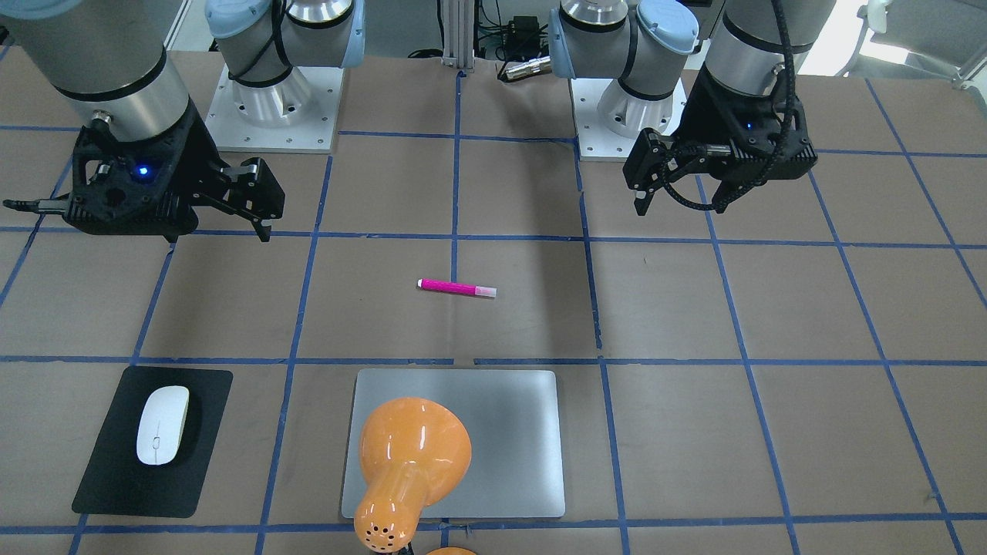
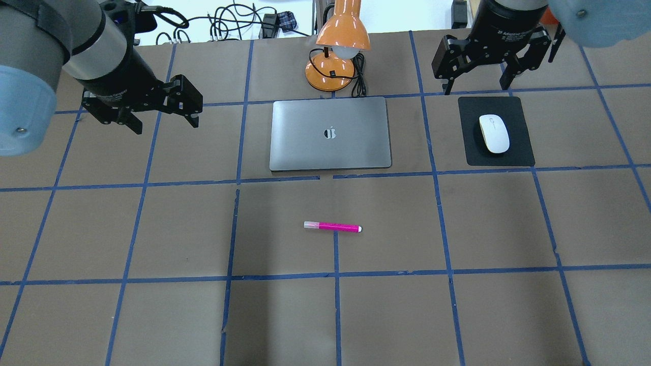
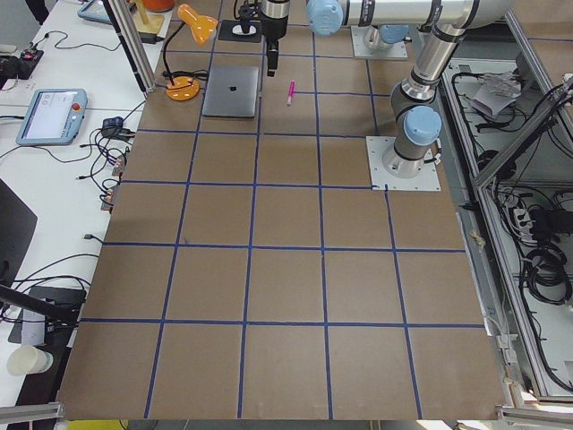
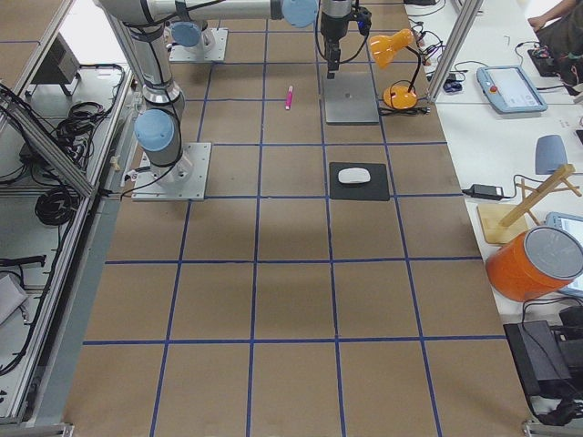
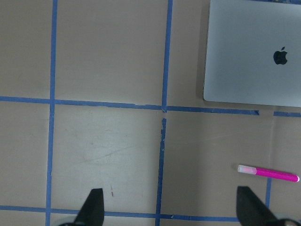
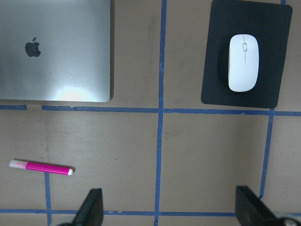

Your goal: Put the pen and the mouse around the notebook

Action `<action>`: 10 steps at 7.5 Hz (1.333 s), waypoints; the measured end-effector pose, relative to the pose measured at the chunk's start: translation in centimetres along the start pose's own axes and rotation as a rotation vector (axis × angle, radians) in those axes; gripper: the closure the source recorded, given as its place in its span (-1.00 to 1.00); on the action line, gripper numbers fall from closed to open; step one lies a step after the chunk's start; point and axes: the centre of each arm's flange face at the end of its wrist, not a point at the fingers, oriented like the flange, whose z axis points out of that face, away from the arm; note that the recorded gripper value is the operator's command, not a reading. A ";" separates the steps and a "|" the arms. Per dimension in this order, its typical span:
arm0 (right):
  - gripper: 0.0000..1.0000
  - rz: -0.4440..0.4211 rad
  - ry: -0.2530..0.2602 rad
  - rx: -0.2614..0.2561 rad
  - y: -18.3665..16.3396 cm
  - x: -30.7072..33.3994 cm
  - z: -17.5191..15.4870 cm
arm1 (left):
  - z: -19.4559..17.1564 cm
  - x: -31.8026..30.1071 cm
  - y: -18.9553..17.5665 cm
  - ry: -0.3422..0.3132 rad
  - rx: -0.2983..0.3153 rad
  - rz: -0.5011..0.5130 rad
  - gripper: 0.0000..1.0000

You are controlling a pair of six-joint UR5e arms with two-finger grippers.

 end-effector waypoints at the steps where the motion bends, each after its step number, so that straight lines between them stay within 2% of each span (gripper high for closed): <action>1: -1.00 0.001 0.002 0.002 0.0 0.0 0.0 | 0.0 -0.1 0.0 0.000 0.000 -0.001 -1.00; 10: -1.00 0.010 -0.003 -0.010 -0.2 0.4 0.4 | -0.3 -0.7 0.0 0.002 0.004 -0.014 -1.00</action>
